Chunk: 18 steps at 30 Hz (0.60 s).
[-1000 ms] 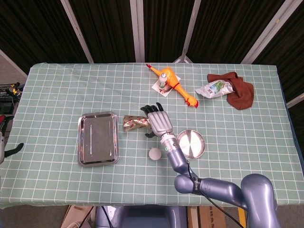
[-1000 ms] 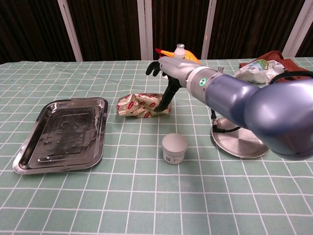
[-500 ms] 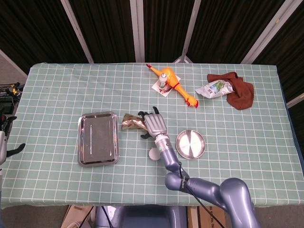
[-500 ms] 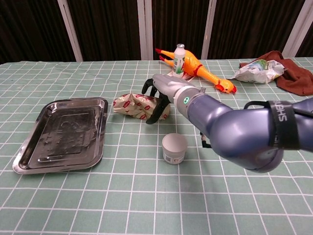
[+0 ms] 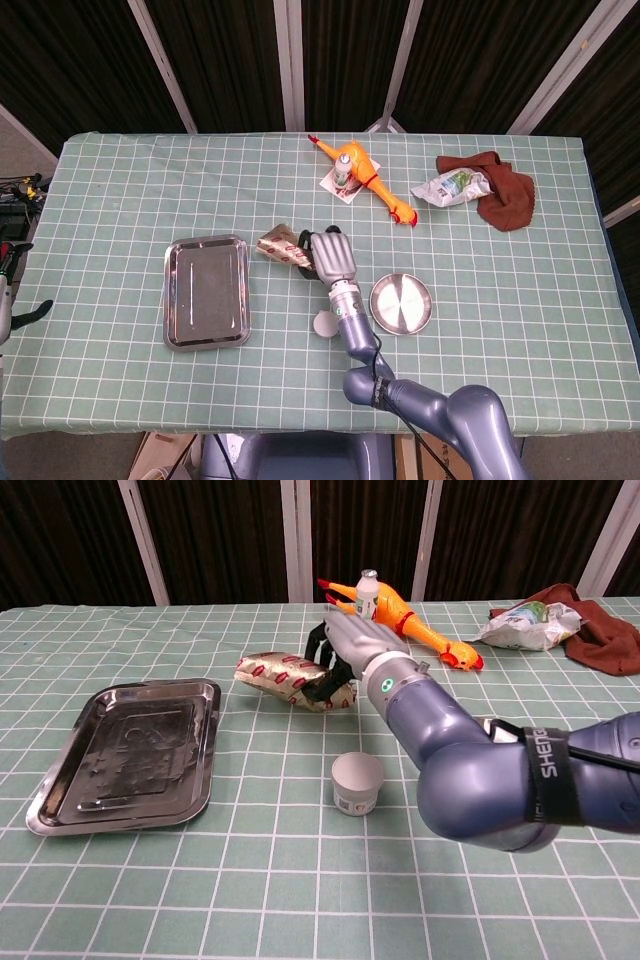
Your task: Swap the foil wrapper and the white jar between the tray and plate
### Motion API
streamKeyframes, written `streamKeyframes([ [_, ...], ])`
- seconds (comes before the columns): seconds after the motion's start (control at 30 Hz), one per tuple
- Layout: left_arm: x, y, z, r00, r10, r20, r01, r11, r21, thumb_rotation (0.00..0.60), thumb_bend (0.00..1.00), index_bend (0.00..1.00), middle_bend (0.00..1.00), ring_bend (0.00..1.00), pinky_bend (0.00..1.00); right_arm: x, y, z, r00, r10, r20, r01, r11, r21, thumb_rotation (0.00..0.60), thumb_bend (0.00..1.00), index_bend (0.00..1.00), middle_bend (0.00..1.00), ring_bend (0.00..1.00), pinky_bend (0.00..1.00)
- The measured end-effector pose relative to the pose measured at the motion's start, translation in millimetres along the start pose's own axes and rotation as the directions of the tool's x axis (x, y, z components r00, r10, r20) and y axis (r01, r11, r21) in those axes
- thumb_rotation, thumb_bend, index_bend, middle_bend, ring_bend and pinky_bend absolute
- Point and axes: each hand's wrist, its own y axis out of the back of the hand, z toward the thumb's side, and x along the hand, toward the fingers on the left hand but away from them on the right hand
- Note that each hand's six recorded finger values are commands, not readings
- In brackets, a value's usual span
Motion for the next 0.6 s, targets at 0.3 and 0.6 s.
streamKeyframes([
  [0.3, 1, 2, -2, 1.000, 0.012, -0.007, -0.012, 1.000, -0.004, 0.600, 0.13, 0.23, 0.00, 0.00, 0.10, 5, 17, 2, 0.998, -0.049, -0.041, 0.048, 0.999, -0.022, 0.600, 0.47, 0.56, 0.64, 0.69, 0.28],
  [0.6, 0, 5, -3, 1.000, 0.024, -0.009, -0.024, 1.000, 0.002, 0.600, 0.13, 0.23, 0.00, 0.00, 0.10, 25, 62, -9, 0.989, -0.115, -0.093, 0.114, 0.993, -0.017, 0.600, 0.47, 0.58, 0.64, 0.69, 0.28],
])
